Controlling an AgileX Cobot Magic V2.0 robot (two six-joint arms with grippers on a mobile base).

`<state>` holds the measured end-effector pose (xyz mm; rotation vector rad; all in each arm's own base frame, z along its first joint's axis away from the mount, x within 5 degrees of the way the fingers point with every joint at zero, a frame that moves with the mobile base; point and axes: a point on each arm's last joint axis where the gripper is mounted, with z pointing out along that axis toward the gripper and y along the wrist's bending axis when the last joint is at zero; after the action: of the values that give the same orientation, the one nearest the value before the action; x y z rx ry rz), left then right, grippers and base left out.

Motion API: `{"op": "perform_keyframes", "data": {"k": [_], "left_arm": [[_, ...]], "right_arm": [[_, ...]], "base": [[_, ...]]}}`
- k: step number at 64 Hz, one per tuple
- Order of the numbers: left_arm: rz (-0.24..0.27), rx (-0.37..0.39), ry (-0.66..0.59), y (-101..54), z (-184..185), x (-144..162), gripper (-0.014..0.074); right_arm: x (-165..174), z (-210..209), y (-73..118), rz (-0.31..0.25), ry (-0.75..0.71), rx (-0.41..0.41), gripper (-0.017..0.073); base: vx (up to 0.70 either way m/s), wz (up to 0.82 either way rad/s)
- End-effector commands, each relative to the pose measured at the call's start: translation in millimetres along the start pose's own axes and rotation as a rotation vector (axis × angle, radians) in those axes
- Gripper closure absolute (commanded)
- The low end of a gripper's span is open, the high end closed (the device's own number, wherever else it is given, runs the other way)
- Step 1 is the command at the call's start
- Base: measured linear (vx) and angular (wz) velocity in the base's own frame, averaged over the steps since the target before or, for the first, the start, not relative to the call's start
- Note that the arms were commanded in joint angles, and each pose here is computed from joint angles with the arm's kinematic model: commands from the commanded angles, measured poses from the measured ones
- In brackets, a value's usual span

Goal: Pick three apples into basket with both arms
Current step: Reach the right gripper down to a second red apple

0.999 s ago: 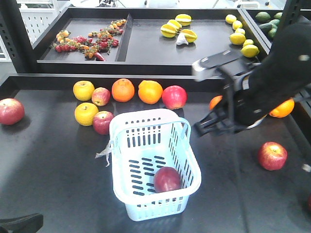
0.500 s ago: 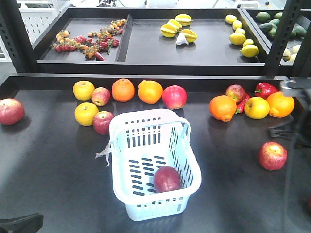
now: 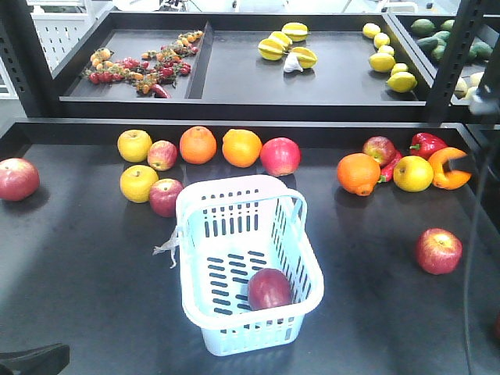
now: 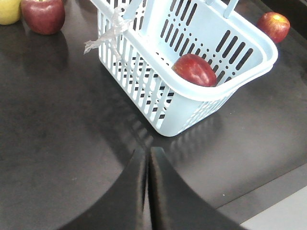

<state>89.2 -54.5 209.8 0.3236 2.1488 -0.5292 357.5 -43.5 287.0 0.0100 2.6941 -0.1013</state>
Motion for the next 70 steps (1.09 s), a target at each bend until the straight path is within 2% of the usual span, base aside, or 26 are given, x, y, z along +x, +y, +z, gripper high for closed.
{"op": "perform_keyframes", "data": {"k": [1,9,20,26,45,53,70], "left_arm": [[-0.021,-0.004,-0.078,-1.2,-2.5,-12.6,0.06],[-0.021,-0.004,-0.078,-1.2,-2.5,-12.6,0.06],[-0.021,-0.004,-0.078,-1.2,-2.5,-12.6,0.06],[-0.021,-0.004,-0.078,-1.2,-2.5,-12.6,0.06],[-0.021,-0.004,-0.078,-1.2,-2.5,-12.6,0.06],[-0.021,-0.004,-0.078,-1.2,-2.5,-12.6,0.06],[-0.021,-0.004,-0.078,-1.2,-2.5,-12.6,0.06]], "right_arm": [[-28.3,-7.2,-0.3,-0.004,-0.051,-0.047,0.0482],[-43.4,15.0,-1.6,-0.004,-0.029,-0.05,0.0311],[-51.6,48.1,-6.8,0.009,0.053,-0.005,-0.0047],[-52.3,69.7,-11.9,0.026,0.116,0.024,-0.0172],[-46.1,129.7,-39.6,0.116,0.284,-0.017,-0.0136],[-42.2,149.6,-37.1,0.103,0.306,-0.041,-0.0114],[-35.4,179.1,-33.7,0.124,0.322,-0.067,-0.0102]], "base": [[0.0,0.0],[0.0,0.0],[0.0,0.0],[0.0,0.0],[0.0,0.0],[0.0,0.0],[0.0,0.0]]}}
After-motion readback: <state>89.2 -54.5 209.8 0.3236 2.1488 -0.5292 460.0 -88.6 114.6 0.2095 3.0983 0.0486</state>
